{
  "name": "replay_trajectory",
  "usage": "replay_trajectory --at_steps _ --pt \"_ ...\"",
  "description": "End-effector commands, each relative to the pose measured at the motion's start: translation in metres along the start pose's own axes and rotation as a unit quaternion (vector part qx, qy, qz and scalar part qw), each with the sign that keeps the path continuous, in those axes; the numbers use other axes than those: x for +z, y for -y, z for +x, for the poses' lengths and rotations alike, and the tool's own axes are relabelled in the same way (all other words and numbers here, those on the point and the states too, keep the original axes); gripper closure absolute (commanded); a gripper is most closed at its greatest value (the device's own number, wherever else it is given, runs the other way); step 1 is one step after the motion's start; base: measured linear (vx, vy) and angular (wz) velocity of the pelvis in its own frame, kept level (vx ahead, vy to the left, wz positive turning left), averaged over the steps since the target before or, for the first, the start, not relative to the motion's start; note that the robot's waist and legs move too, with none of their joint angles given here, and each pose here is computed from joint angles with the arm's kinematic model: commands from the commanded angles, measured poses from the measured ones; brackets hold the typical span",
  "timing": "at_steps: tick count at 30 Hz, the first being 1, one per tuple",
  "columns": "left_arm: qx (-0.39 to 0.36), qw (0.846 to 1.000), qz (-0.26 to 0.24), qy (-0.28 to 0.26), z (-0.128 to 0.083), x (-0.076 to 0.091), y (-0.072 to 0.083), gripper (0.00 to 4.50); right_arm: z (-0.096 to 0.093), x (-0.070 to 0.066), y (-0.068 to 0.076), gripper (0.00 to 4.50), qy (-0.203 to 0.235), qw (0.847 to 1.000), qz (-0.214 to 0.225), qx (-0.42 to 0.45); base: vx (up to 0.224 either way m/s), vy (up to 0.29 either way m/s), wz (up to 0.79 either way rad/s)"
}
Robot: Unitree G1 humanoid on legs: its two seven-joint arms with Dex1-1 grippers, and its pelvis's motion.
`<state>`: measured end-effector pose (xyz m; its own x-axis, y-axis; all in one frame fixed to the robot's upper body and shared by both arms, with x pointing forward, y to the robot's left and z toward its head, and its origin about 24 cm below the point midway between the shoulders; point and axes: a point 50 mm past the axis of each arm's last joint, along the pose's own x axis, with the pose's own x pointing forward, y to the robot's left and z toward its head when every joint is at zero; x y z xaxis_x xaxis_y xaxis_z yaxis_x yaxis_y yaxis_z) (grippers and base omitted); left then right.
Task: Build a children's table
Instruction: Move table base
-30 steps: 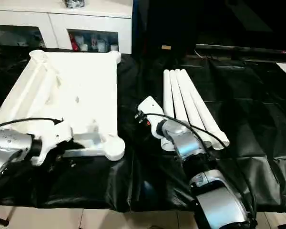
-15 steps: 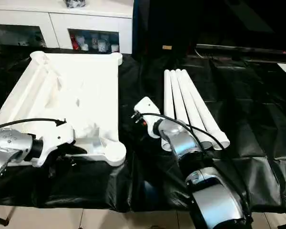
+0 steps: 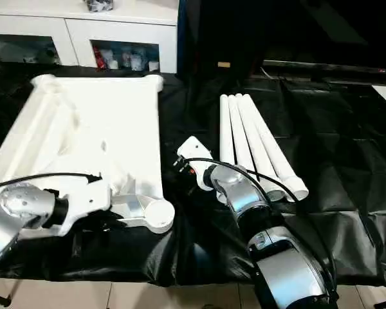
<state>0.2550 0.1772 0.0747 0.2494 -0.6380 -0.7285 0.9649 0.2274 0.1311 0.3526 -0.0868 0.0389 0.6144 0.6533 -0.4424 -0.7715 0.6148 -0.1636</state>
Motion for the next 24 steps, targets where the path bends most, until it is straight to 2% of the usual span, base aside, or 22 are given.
replay_trajectory --at_steps 1,3,6,10,24 --pt "0.011 1.0 -0.02 -0.01 0.004 -0.006 0.002 4.46 0.0 -0.003 -0.002 0.0 -0.001 1.0 0.0 0.002 0.0 0.0 0.0" --pt "0.012 1.0 -0.023 -0.001 0.004 -0.003 0.002 4.46 0.001 -0.003 -0.004 0.0 0.0 1.0 0.0 0.005 0.0 0.0 0.0" --pt "0.024 0.999 -0.02 0.044 0.007 0.013 0.0 4.46 0.006 0.0 -0.01 0.0 0.007 1.0 0.002 0.014 0.0 0.0 0.0" --pt "0.031 0.997 -0.008 0.064 0.011 0.023 -0.001 4.46 0.008 0.002 -0.013 0.0 0.01 1.0 0.003 0.016 0.0 0.0 0.0" --pt "0.067 0.994 -0.014 0.086 0.017 0.035 -0.01 4.46 0.009 0.003 -0.013 0.0 0.013 1.0 0.007 0.011 0.0 0.0 0.0"
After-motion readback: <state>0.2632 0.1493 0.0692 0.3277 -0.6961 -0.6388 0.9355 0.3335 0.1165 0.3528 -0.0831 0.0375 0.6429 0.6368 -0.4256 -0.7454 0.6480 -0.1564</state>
